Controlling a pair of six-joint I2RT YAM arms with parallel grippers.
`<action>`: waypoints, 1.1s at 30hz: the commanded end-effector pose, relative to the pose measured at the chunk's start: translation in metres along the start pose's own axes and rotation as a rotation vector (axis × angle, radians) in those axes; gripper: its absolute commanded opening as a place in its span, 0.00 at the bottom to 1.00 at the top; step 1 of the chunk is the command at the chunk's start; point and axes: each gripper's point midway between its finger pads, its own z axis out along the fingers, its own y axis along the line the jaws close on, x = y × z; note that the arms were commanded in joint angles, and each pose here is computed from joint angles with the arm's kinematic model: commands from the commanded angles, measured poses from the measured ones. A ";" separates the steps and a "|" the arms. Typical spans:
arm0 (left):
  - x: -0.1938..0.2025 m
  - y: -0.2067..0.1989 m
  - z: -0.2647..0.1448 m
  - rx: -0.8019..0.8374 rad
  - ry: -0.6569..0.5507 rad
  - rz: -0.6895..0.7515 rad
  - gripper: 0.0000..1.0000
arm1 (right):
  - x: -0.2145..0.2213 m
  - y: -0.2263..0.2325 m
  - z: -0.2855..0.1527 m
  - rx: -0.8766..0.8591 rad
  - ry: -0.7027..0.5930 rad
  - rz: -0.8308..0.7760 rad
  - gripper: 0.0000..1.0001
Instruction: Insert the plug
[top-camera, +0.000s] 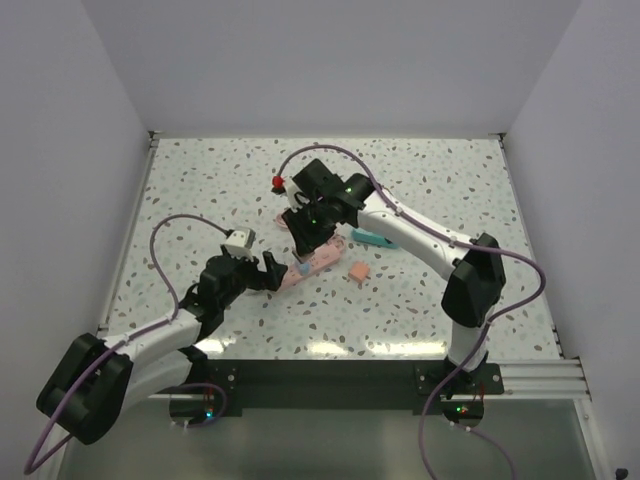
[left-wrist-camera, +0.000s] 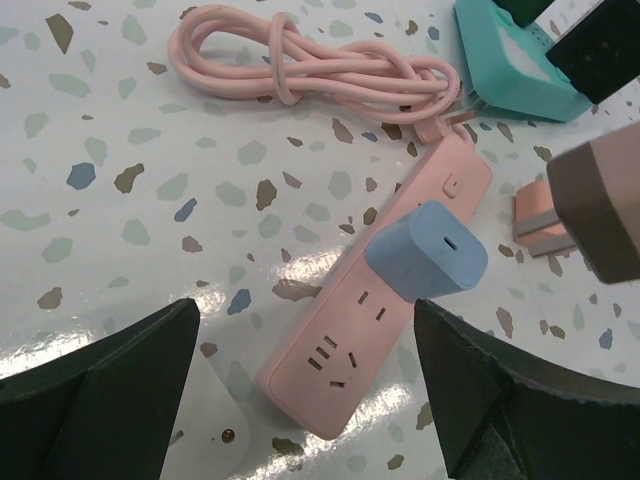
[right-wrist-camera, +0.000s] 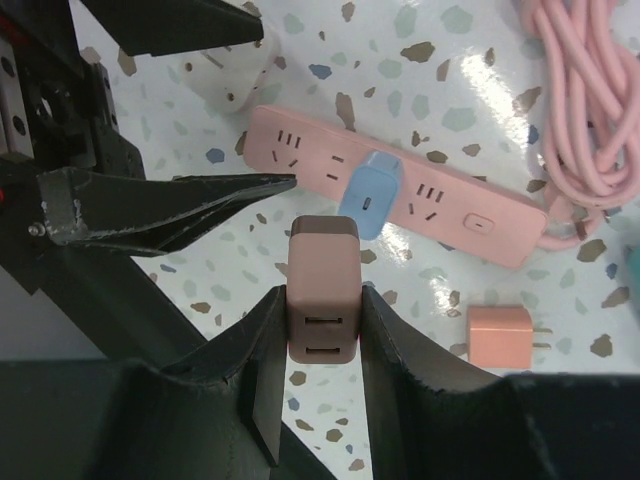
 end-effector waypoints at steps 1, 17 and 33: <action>-0.011 -0.020 0.002 0.112 -0.039 0.034 0.93 | -0.017 -0.018 -0.025 0.072 -0.043 -0.006 0.00; 0.002 0.008 0.000 -0.049 -0.014 -0.026 0.89 | 0.009 -0.052 -0.040 0.124 -0.063 0.019 0.00; 0.033 -0.012 -0.019 0.012 0.057 -0.112 0.87 | -0.029 -0.107 -0.004 0.215 -0.164 0.085 0.00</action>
